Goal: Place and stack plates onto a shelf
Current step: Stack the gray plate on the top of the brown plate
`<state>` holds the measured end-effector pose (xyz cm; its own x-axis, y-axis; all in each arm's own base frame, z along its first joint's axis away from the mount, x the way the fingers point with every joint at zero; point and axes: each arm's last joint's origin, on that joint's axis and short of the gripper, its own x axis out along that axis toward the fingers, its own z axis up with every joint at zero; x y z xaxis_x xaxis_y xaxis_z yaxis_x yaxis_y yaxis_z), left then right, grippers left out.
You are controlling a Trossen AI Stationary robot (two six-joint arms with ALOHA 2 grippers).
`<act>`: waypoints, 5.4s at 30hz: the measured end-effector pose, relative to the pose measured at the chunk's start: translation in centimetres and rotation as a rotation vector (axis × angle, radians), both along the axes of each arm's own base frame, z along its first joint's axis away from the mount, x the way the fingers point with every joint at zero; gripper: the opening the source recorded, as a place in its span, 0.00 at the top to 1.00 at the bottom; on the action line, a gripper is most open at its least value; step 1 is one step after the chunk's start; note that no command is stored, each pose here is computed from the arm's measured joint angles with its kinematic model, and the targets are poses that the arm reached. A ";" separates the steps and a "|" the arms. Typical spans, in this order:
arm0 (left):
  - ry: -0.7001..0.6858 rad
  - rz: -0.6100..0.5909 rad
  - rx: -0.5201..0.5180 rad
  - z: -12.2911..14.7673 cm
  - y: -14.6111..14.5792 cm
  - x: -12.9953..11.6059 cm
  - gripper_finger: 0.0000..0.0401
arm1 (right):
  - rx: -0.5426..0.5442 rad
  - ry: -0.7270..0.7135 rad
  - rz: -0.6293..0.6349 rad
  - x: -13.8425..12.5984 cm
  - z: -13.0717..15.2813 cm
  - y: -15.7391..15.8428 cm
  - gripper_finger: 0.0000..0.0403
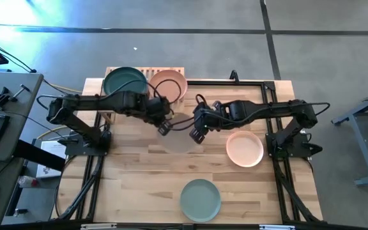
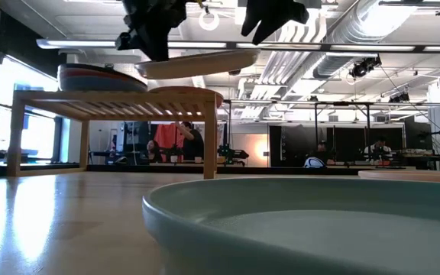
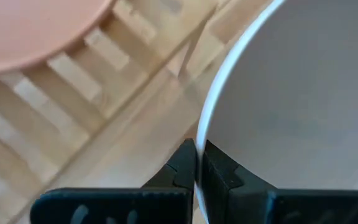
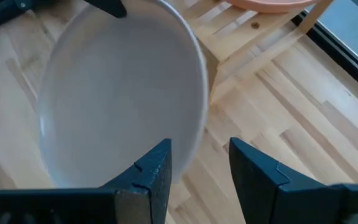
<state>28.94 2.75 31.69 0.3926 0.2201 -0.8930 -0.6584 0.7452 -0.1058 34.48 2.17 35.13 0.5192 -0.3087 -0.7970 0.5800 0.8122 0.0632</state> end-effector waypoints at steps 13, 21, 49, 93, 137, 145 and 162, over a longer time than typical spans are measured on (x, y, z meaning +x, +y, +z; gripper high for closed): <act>-0.102 -0.050 0.060 0.6 0.8 1.0 1.00 | 0.036 0.004 -0.054 0.0 -0.1 -1.5 0.67; -0.120 -0.069 0.073 0.7 0.8 1.2 1.00 | 0.062 0.010 -0.053 0.0 -0.2 -1.9 0.78; -0.144 -0.111 0.030 0.6 0.6 1.4 0.84 | 0.111 0.013 -0.117 -0.1 -0.3 -1.9 1.00; -0.293 -0.121 0.049 5.5 0.8 -3.7 0.79 | 0.312 -0.243 0.105 -2.9 0.9 -19.5 1.00; -0.284 0.005 0.095 7.2 2.9 -8.0 0.79 | 0.231 -0.709 -0.143 -1.0 1.5 -27.2 1.00; -0.332 0.013 0.135 8.4 3.1 -9.9 0.79 | 0.224 -0.626 -0.191 -0.1 0.7 -25.7 1.00; -0.304 0.001 0.137 8.3 3.1 -10.5 0.79 | 0.223 -0.456 -0.247 2.3 -2.7 -23.9 1.00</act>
